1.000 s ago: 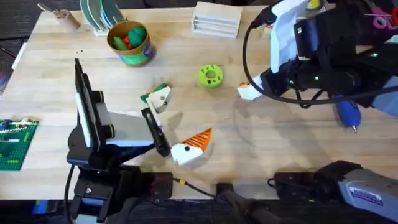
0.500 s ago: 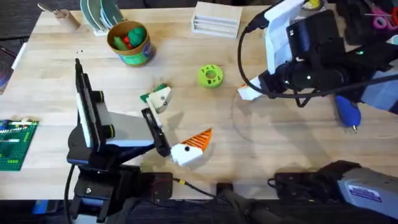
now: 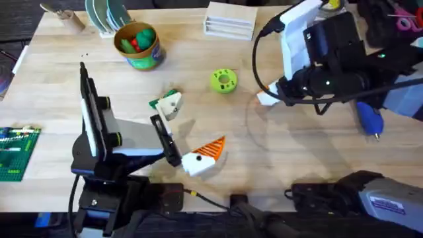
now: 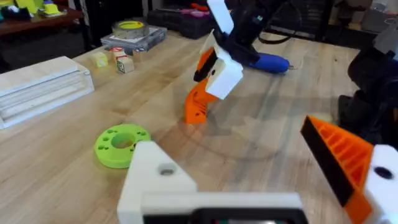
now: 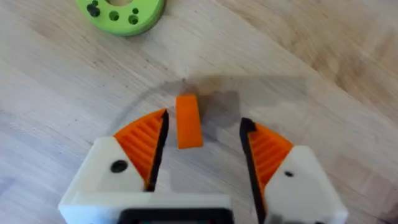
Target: Pick up the gripper from the table and insert it into the empty holder that is missing its gripper. Then pick up a screw, insert it into the mounting hole, and use the screwdriver to tighten it. Finally, clean up the table by picking up the vegetable and placing it into the bucket.
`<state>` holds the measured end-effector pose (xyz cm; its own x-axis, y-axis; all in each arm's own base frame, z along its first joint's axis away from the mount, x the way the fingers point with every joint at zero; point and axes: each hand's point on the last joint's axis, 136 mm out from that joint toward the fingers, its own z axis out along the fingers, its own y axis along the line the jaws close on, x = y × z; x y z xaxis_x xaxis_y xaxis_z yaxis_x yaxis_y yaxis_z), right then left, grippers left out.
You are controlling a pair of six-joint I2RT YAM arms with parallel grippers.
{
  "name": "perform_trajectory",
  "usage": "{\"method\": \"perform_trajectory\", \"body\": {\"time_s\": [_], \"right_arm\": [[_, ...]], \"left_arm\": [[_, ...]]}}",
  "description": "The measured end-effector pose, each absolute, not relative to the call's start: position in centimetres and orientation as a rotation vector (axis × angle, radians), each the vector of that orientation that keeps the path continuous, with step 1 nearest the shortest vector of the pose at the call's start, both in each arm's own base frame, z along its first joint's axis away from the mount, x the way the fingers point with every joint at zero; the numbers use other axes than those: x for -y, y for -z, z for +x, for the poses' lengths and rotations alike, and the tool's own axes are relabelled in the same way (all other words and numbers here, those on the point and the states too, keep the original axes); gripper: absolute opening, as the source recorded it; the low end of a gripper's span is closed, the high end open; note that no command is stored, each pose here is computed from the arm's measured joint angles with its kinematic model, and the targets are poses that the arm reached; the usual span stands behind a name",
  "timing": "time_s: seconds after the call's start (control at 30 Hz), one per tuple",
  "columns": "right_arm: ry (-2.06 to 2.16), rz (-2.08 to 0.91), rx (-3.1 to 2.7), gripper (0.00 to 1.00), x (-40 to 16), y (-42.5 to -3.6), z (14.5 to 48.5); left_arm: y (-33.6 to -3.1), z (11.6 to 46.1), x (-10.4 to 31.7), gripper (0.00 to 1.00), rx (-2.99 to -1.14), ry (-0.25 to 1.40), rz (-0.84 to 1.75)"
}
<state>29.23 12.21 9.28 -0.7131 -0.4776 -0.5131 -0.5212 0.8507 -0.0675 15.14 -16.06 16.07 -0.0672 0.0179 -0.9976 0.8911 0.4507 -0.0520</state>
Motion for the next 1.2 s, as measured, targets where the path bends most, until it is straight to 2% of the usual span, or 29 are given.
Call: {"method": "perform_trajectory", "body": {"time_s": [0.03,0.17,0.5,0.6,0.73,0.77,1.0,1.2], "right_arm": [[-0.111,-0.729,-2.497,0.736,-12.2,-9.3,29.2],[-0.111,-0.73,-2.499,0.579,-12.2,-9.3,29.2],[-0.151,-0.744,-2.505,0.368,-12.6,-9.2,28.8],[-0.156,-0.745,-2.504,0.266,-12.7,-9.2,28.8],[-0.158,-0.748,-2.502,0.049,-12.7,-9.2,28.8],[-0.159,-0.747,-2.502,0.02,-12.7,-9.2,28.8],[-0.16,-0.744,-2.482,0.015,-12.7,-9.9,28.7],[-0.186,-0.688,-2.337,0.012,-12.8,-14.5,28.6]], "left_arm": [[-16.1,15.1,16.1,0.993,-1.463,0.883,0.85],[-16.1,15.1,16.1,0.993,-1.463,0.883,0.85],[-16.1,15.1,16.1,0.993,-1.463,0.883,0.85],[-16.1,15.1,16.1,0.993,-1.463,0.883,0.85],[-16.1,15.1,16.1,0.993,-1.463,0.883,0.85],[-16.1,15.1,16.1,0.992,-1.463,0.883,0.85],[-16.1,15.1,16.1,0.993,-1.463,0.883,0.85],[-16.1,15.1,16.1,0.992,-1.463,0.883,0.85]]}}
